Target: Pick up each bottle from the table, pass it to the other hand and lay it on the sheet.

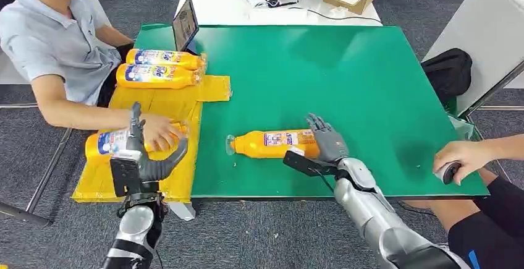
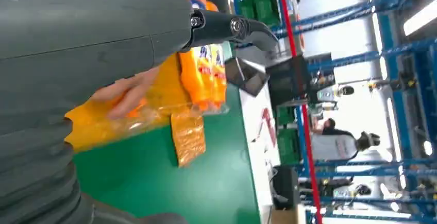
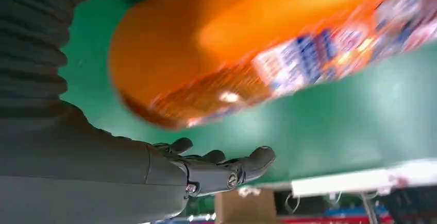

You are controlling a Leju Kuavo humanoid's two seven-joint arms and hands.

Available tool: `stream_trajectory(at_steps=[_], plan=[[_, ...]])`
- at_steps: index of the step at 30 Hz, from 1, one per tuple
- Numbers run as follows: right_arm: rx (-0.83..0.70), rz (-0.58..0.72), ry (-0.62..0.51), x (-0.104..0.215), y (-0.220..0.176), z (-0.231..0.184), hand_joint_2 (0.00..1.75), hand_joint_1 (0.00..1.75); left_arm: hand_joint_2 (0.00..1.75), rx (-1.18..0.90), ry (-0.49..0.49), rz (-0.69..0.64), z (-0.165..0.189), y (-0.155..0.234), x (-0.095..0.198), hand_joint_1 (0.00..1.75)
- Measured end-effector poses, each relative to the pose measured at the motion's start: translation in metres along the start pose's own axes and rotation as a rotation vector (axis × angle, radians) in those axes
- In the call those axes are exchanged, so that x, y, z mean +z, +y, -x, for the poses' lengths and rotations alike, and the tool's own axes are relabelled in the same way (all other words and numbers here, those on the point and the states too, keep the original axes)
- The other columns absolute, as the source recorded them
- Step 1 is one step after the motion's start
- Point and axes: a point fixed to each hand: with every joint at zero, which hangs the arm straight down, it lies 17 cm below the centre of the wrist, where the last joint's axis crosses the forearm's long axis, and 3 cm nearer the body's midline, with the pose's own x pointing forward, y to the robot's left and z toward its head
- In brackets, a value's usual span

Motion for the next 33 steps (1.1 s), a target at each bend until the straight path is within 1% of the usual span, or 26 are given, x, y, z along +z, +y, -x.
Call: stream_trajectory(at_steps=[2,3,6,11,17,22,33], plan=[[-0.014,-0.020,-0.013,-0.001,0.007,-0.007,1.75,0.00,1.75,0.010,0.010,0.010,0.003,-0.004,-0.001,0.00],[-0.043,-0.031,-0.043,-0.003,0.010,-0.016,1.75,0.00,1.75,0.044,0.035,0.025,0.008,-0.010,-0.003,0.00],[-0.110,-0.053,-0.087,-0.009,0.015,-0.037,1.75,0.00,1.75,0.078,0.062,0.040,0.014,-0.016,-0.004,0.00],[-0.161,-0.090,-0.110,-0.015,0.025,-0.060,1.75,0.00,1.75,0.087,0.076,0.053,0.018,-0.023,-0.005,0.00],[-0.218,-0.207,-0.157,-0.013,0.041,-0.076,1.75,0.00,1.75,0.107,0.078,0.087,0.018,-0.034,-0.007,0.00],[-0.210,-0.234,-0.182,-0.012,0.045,-0.082,1.75,0.00,1.75,0.111,0.083,0.097,0.019,-0.037,-0.006,0.00],[-0.208,-0.244,-0.187,-0.012,0.048,-0.086,1.75,0.00,1.75,0.110,0.088,0.102,0.021,-0.039,-0.005,0.00]])
